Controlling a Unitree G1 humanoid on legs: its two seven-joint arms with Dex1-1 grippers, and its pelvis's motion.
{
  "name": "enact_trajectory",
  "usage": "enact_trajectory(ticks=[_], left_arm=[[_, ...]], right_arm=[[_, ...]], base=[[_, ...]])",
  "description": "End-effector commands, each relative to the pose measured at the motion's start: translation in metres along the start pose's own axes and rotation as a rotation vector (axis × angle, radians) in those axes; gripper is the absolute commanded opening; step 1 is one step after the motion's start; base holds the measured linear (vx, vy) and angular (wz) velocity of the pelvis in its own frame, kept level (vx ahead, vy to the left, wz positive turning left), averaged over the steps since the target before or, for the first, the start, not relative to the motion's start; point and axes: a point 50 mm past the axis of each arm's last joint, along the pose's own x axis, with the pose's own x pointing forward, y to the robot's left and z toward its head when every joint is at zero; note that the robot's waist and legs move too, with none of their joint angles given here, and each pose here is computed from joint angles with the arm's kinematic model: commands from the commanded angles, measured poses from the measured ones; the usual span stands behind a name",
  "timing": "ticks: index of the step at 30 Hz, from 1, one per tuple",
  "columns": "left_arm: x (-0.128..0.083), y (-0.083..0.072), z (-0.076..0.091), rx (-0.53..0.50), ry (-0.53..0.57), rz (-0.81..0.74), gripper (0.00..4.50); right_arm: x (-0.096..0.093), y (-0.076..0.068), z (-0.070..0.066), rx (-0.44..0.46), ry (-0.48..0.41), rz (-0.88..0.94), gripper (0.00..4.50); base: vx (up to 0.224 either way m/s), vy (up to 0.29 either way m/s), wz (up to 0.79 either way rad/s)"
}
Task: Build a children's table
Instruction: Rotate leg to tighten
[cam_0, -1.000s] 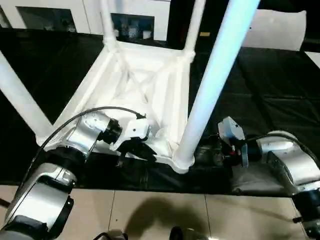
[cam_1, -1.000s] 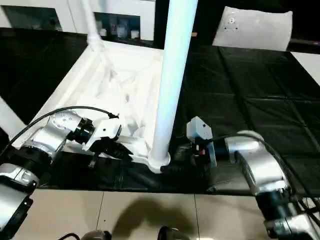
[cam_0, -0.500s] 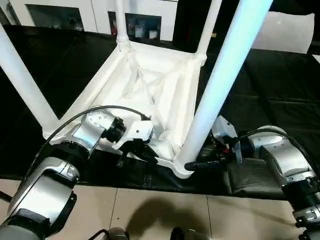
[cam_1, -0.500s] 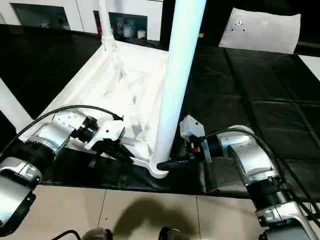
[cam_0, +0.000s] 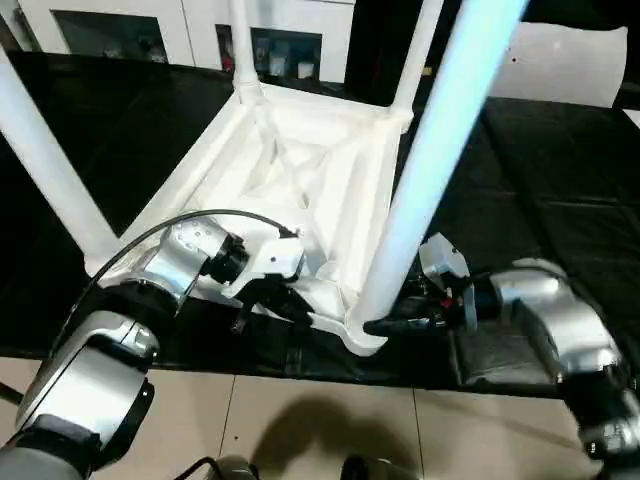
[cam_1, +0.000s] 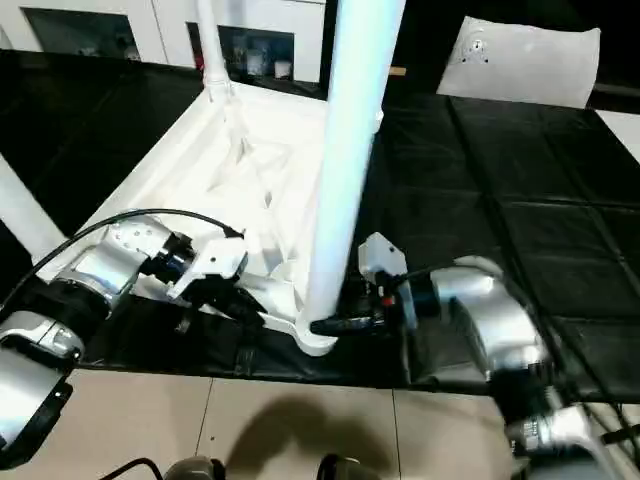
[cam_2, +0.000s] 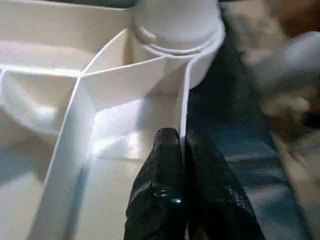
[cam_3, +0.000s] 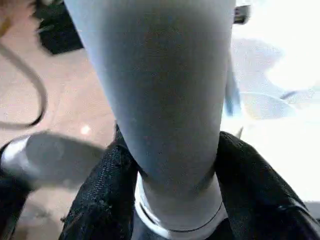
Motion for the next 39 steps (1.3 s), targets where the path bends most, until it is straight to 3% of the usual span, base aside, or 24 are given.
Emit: enact_trajectory(ticks=[1, 6, 9, 15, 18, 20, 25, 29, 30, 35, 38, 39], left_arm=[[0.022, 0.0, 0.005, -0.062, -0.043, 0.067, 0.0], [0.036, 0.003, 0.018, -0.134, -0.122, 0.179, 0.0], [0.058, 0.003, 0.034, -0.177, -0.178, 0.248, 0.0], [0.085, 0.01, 0.058, -0.177, -0.203, 0.327, 0.0], [0.09, 0.012, 0.062, -0.163, -0.186, 0.354, 0.0], [0.09, 0.013, 0.061, -0.15, -0.169, 0.362, 0.0], [0.082, 0.01, 0.05, -0.117, -0.15, 0.32, 0.0], [0.068, 0.004, 0.035, -0.026, -0.132, 0.247, 0.0], [0.068, 0.004, 0.034, -0.023, -0.131, 0.246, 0.0], [0.044, 0.004, 0.025, 0.091, -0.099, 0.171, 0.0], [0.038, 0.006, 0.024, 0.123, -0.081, 0.173, 0.0], [0.034, 0.009, 0.023, 0.148, -0.066, 0.18, 0.0]], right_arm=[[0.019, 0.002, -0.002, 0.066, -0.047, -0.14, 1.95], [0.042, 0.006, -0.007, 0.162, -0.093, -0.293, 1.95], [0.065, 0.005, -0.006, 0.262, -0.12, -0.484, 1.95], [0.09, -0.001, 0.004, 0.278, -0.101, -0.715, 1.95], [0.095, -0.004, 0.012, 0.302, -0.147, -0.764, 1.95], [0.095, -0.005, 0.018, 0.294, -0.175, -0.786, 2.49], [0.08, -0.006, 0.014, 0.248, -0.173, -0.819, 2.98], [0.048, -0.003, 0.009, 0.189, -0.209, -0.818, 3.19], [0.047, -0.003, 0.009, 0.187, -0.21, -0.817, 3.31], [0.0, 0.013, -0.001, 0.131, -0.212, -0.78, 3.74], [-0.01, 0.02, -0.003, 0.125, -0.218, -0.745, 3.98], [-0.019, 0.028, -0.006, 0.117, -0.208, -0.681, 4.17]], base=[[0.0, 0.0, 0.0], [-0.021, 0.004, -0.02], [0.0, 0.0, 0.0], [0.0, 0.0, 0.0], [0.0, 0.0, 0.0], [0.0, 0.0, 0.0], [0.0, 0.0, 0.0], [0.026, -0.007, 0.05], [0.063, -0.024, 0.11], [0.07, -0.041, 0.08], [0.018, -0.01, 0.01], [0.0, 0.0, 0.0]])
